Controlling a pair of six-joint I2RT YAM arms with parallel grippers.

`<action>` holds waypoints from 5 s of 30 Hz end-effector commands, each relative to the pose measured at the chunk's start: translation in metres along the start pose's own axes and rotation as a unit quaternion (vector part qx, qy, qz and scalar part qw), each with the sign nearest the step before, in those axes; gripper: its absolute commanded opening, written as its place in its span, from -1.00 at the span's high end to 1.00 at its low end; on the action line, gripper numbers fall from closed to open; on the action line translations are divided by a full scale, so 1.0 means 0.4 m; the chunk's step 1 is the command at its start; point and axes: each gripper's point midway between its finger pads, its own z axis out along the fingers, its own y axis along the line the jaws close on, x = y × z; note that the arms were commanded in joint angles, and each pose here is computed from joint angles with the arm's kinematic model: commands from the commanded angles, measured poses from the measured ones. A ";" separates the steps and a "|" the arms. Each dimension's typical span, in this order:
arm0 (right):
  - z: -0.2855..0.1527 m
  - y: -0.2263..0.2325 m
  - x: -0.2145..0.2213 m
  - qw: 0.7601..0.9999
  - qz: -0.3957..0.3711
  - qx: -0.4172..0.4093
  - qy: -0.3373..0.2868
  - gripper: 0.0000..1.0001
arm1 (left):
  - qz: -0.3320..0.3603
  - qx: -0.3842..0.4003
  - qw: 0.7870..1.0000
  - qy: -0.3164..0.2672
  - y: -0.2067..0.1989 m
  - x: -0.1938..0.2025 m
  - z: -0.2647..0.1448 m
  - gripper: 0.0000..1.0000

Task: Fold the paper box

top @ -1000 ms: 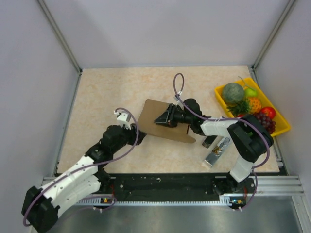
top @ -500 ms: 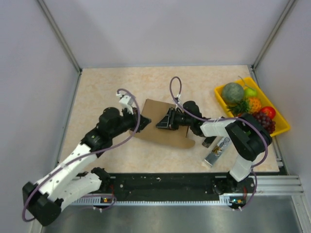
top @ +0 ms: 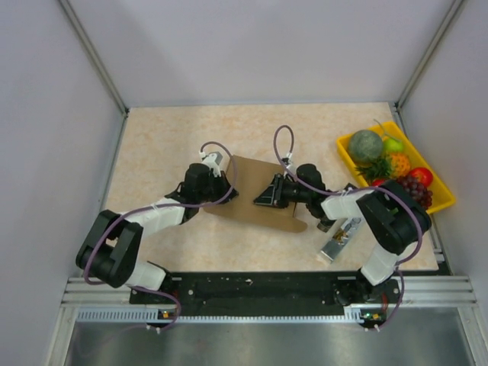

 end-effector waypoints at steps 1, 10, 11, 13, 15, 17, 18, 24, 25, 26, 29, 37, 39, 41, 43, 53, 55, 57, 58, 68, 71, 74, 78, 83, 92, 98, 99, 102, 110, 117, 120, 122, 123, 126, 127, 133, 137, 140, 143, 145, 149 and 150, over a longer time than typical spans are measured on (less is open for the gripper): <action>-0.078 0.037 -0.012 0.999 -0.016 -0.026 -0.010 0.54 | 0.002 -0.013 1.000 -0.006 0.045 0.037 0.011 1.00; -0.205 -0.141 0.029 0.998 0.034 0.031 -0.043 0.57 | -0.003 -0.019 1.000 0.000 0.066 0.075 0.006 1.00; -0.215 -0.169 0.046 0.998 0.036 0.043 -0.041 0.58 | 0.001 -0.019 1.000 0.001 0.067 0.076 0.006 1.00; -0.226 -0.197 0.046 0.997 0.042 0.054 -0.048 0.58 | 0.000 -0.023 1.000 0.006 0.072 0.081 0.004 1.00; -0.228 -0.192 0.047 0.997 0.040 0.046 -0.045 0.61 | 0.003 -0.016 1.000 0.004 0.060 0.075 -0.003 1.00; -0.236 -0.156 0.026 0.998 0.024 0.033 -0.055 0.61 | 0.010 0.004 1.000 0.002 0.033 0.061 -0.015 1.00; -0.239 -0.148 0.018 0.998 0.025 0.039 -0.050 0.61 | 0.018 0.017 1.000 -0.011 0.009 0.035 -0.030 1.00; -0.299 -0.036 -0.063 0.995 -0.042 0.067 -0.064 0.44 | 0.066 0.062 0.994 -0.054 -0.108 -0.118 -0.122 0.26; -0.309 -0.029 -0.071 0.993 -0.049 0.078 -0.067 0.40 | 0.067 0.057 0.994 -0.061 -0.105 -0.137 -0.135 0.20; -0.321 -0.018 -0.086 0.991 -0.070 0.091 -0.070 0.32 | 0.069 0.037 0.995 -0.055 -0.089 -0.139 -0.146 0.08; -0.371 -0.045 -0.069 0.982 -0.086 0.155 -0.065 0.06 | 0.077 -0.009 0.995 -0.058 -0.043 -0.173 -0.176 -0.69; -0.403 -0.073 0.004 0.970 -0.155 0.185 -0.040 -0.37 | 0.029 -0.027 0.999 -0.038 0.074 -0.144 -0.134 -0.63; -0.398 -0.076 0.023 0.960 -0.188 0.205 -0.033 -0.43 | 0.037 -0.004 0.998 -0.042 0.066 -0.140 -0.118 -0.65; -0.393 -0.078 0.035 0.952 -0.215 0.218 -0.022 -0.45 | 0.036 0.007 0.999 -0.038 0.062 -0.132 -0.111 -0.67; -0.390 -0.089 0.035 0.941 -0.232 0.246 -0.027 -0.47 | 0.034 0.014 0.999 -0.034 0.067 -0.120 -0.096 -0.68; -0.302 -0.135 -0.019 0.945 -0.181 0.268 -0.041 -0.09 | 0.012 0.038 0.999 -0.007 0.075 -0.063 -0.052 -0.12; -0.274 -0.129 -0.016 0.948 -0.179 0.260 -0.032 0.07 | 0.010 0.040 0.999 -0.003 0.066 -0.050 -0.050 -0.03; -0.244 -0.099 -0.017 0.949 -0.192 0.247 -0.029 0.18 | 0.011 0.054 0.998 -0.001 0.042 -0.032 -0.049 0.09; -0.228 -0.086 -0.024 0.949 -0.197 0.244 -0.029 0.21 | 0.003 0.057 0.998 -0.001 0.033 -0.027 -0.048 0.13; -0.232 -0.064 -0.069 0.922 -0.273 0.274 -0.020 0.04 | 0.013 0.038 0.998 -0.038 0.003 -0.041 -0.109 -0.19; -0.299 -0.048 -0.088 0.887 -0.317 0.336 -0.021 -0.25 | 0.018 -0.006 0.996 -0.092 0.024 -0.104 -0.173 -0.55; -0.365 0.011 -0.107 0.825 -0.400 0.397 -0.045 -0.46 | 0.030 -0.051 0.988 -0.139 0.036 -0.161 -0.254 -0.71; -0.334 0.095 -0.032 0.770 -0.514 0.377 -0.025 -0.61 | 0.032 -0.092 0.977 -0.189 0.040 -0.200 -0.348 -0.79; -0.227 0.157 0.120 0.631 -0.699 0.337 -0.018 -0.61 | -0.044 -0.144 0.954 -0.258 0.089 -0.198 -0.444 -0.96; -0.103 0.061 0.185 0.463 -0.801 0.380 0.000 -0.46 | -0.066 -0.121 0.965 -0.223 0.066 -0.184 -0.445 -0.96; -0.096 0.047 0.151 0.365 -0.818 0.440 -0.065 -0.50 | -0.075 -0.062 0.981 -0.167 0.036 -0.173 -0.402 -0.96; -0.087 0.035 0.153 0.343 -0.824 0.445 -0.067 -0.52 | -0.074 -0.057 0.981 -0.169 0.034 -0.175 -0.404 -0.96; -0.089 0.028 0.134 0.329 -0.815 0.468 -0.096 -0.56 | -0.064 -0.035 0.979 -0.190 0.021 -0.184 -0.416 -0.96; -0.094 0.014 0.086 0.316 -0.820 0.473 -0.060 -0.34 | -0.061 -0.016 0.981 -0.184 0.017 -0.177 -0.406 -0.96; -0.082 -0.031 0.110 0.443 -0.790 0.425 -0.011 0.07 | -0.067 -0.005 0.981 -0.181 0.015 -0.175 -0.401 -0.96; -0.064 -0.046 0.124 0.442 -0.795 0.416 0.004 0.23 | -0.073 0.002 0.982 -0.177 0.017 -0.171 -0.387 -0.96; -0.057 -0.049 0.125 0.443 -0.794 0.416 0.003 0.34 | -0.076 0.009 0.982 -0.171 0.016 -0.168 -0.378 -0.96; -0.056 -0.049 0.124 0.441 -0.795 0.416 0.003 0.43 | -0.081 0.009 0.983 -0.163 0.021 -0.162 -0.368 -0.97; -0.057 -0.047 0.126 0.448 -0.794 0.410 0.001 0.54 | -0.086 0.010 0.986 -0.140 0.028 -0.154 -0.348 -0.96; -0.058 -0.056 0.132 0.446 -0.797 0.408 0.014 0.54 | -0.090 0.007 0.987 -0.136 0.036 -0.153 -0.344 -0.96; -0.049 -0.072 0.159 0.475 -0.789 0.388 0.038 0.32 | -0.094 0.038 0.988 -0.118 0.041 -0.155 -0.299 -0.89; -0.107 -0.035 0.145 0.509 -0.756 0.410 0.039 -0.29 | -0.067 0.028 0.995 -0.075 0.060 -0.151 -0.267 -0.86; -0.153 0.084 0.129 0.614 -0.694 0.374 -0.021 -0.43 | -0.074 -0.004 0.996 -0.056 0.098 -0.148 -0.241 -0.87; -0.223 0.157 0.115 0.689 -0.637 0.340 -0.061 -0.53 | -0.087 0.001 0.995 -0.039 0.109 -0.130 -0.209 -0.87; -0.259 0.154 0.101 0.732 -0.597 0.324 -0.050 -0.56 | -0.083 0.007 0.996 -0.029 0.099 -0.123 -0.193 -0.85; -0.319 0.136 0.059 0.854 -0.442 0.266 -0.063 -0.59 | -0.070 0.006 0.997 -0.016 0.097 -0.118 -0.165 -0.84; -0.336 0.133 0.037 0.875 -0.407 0.251 -0.072 -0.59 | -0.066 0.006 0.998 -0.015 0.096 -0.121 -0.162 -0.84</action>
